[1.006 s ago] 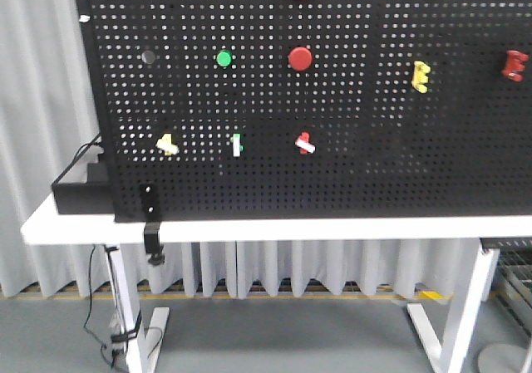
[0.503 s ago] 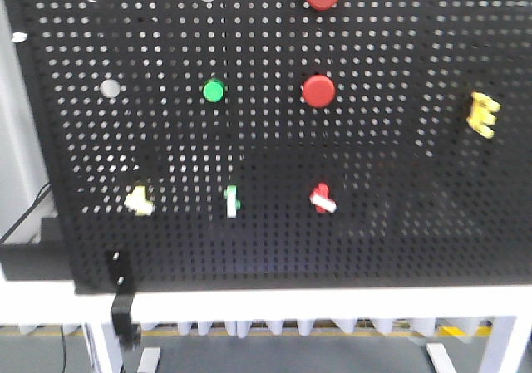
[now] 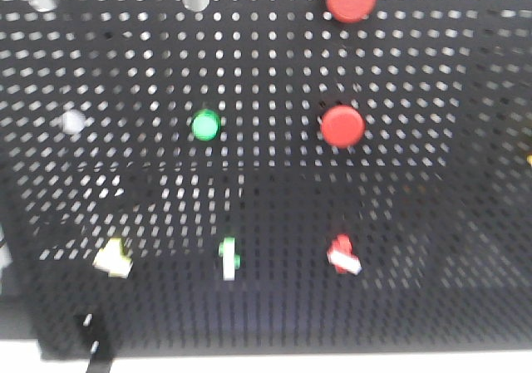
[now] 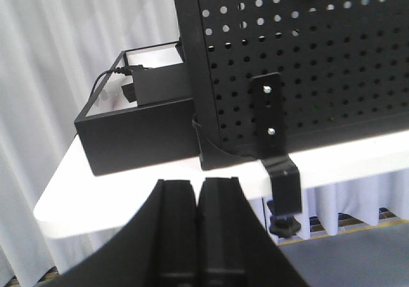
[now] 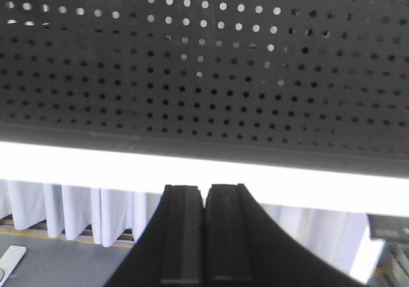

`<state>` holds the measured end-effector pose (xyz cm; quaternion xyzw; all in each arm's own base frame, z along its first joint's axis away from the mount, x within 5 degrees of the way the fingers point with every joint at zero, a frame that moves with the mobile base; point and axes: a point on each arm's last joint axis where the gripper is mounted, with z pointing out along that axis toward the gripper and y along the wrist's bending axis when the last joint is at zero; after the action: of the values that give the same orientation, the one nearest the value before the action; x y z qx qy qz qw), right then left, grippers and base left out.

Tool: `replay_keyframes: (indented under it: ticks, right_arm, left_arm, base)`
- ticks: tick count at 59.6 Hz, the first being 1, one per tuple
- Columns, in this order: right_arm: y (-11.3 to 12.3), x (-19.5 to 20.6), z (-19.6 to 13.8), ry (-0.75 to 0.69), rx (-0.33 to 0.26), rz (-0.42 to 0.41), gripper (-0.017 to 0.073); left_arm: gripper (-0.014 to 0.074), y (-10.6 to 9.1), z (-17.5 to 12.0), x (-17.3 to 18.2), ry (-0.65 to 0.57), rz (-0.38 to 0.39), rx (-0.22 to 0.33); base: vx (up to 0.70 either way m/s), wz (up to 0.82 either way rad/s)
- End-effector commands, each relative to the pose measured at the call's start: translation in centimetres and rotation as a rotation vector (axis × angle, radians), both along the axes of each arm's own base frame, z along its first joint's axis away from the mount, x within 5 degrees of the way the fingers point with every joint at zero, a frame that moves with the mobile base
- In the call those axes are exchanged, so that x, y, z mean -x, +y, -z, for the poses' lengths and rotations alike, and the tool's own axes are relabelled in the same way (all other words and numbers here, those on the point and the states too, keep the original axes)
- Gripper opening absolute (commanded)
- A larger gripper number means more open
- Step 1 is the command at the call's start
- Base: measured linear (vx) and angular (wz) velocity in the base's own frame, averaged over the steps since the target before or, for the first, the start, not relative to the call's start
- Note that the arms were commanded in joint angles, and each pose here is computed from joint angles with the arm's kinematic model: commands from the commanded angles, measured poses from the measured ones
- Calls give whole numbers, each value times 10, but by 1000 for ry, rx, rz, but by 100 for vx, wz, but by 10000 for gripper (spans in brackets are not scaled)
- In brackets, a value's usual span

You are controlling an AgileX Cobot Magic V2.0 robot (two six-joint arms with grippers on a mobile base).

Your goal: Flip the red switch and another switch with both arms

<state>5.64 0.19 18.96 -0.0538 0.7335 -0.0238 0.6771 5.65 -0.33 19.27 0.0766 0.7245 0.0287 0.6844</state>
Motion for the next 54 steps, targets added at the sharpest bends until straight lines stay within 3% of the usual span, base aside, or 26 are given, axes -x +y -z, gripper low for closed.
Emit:
replay_keyframes:
  ticks: [1, 54]
  right_arm:
    - [0, 0, -7, -93, 7, -5, -6]
    - [0, 0, -7, -93, 8, -5, -6]
  left_arm:
    - [3, 0, -1, 0, -62, 4, 23]
    - [3, 0, -1, 0, -62, 4, 23]
  base:
    - [17, 0]
    - [6, 0]
